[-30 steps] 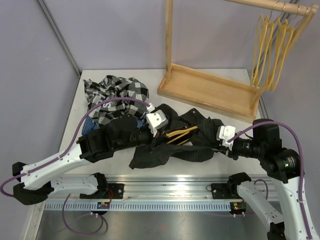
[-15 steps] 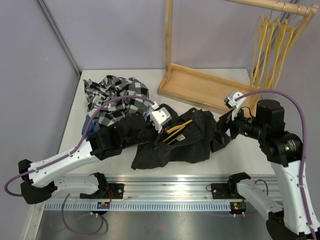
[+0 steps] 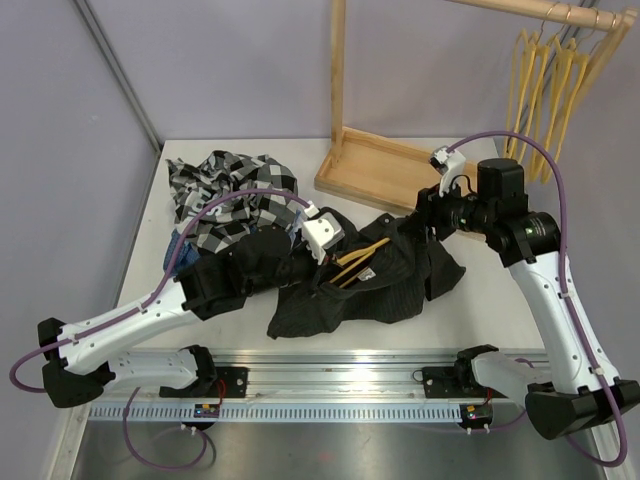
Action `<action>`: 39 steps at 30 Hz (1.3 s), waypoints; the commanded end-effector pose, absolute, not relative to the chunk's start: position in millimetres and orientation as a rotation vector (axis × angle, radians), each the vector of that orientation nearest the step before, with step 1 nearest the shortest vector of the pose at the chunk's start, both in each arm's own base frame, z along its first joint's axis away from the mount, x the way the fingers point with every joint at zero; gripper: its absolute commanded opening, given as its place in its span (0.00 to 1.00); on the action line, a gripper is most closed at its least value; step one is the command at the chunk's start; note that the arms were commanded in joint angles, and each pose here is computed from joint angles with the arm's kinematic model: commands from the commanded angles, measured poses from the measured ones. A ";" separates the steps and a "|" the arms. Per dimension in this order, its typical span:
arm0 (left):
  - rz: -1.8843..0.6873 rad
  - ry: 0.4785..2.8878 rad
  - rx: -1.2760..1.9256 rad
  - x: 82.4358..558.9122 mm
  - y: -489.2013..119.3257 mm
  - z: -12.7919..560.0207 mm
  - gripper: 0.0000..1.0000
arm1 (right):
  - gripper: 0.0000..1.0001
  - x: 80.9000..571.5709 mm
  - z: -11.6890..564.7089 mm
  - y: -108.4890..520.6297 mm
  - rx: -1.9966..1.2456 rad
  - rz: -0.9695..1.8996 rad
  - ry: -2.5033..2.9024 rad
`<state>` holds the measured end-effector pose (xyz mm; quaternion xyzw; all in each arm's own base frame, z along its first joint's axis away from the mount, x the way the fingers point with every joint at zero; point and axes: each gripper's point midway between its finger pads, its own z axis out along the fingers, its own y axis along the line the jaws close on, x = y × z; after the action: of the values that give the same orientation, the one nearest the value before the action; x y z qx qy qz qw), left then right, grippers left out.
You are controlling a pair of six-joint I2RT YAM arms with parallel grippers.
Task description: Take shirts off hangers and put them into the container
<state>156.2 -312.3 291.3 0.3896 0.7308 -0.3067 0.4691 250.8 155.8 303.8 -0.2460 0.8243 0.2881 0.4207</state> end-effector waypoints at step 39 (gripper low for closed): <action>-0.621 1.611 0.879 161.8 -256.8 339.2 0.00 | 0.00 293.8 299.6 5.2 -0.290 -0.157 1.949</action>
<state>161.3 -294.7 305.2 0.4003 0.6987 -0.2847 0.5201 291.3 61.3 276.7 -0.1516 0.8414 0.0449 0.5167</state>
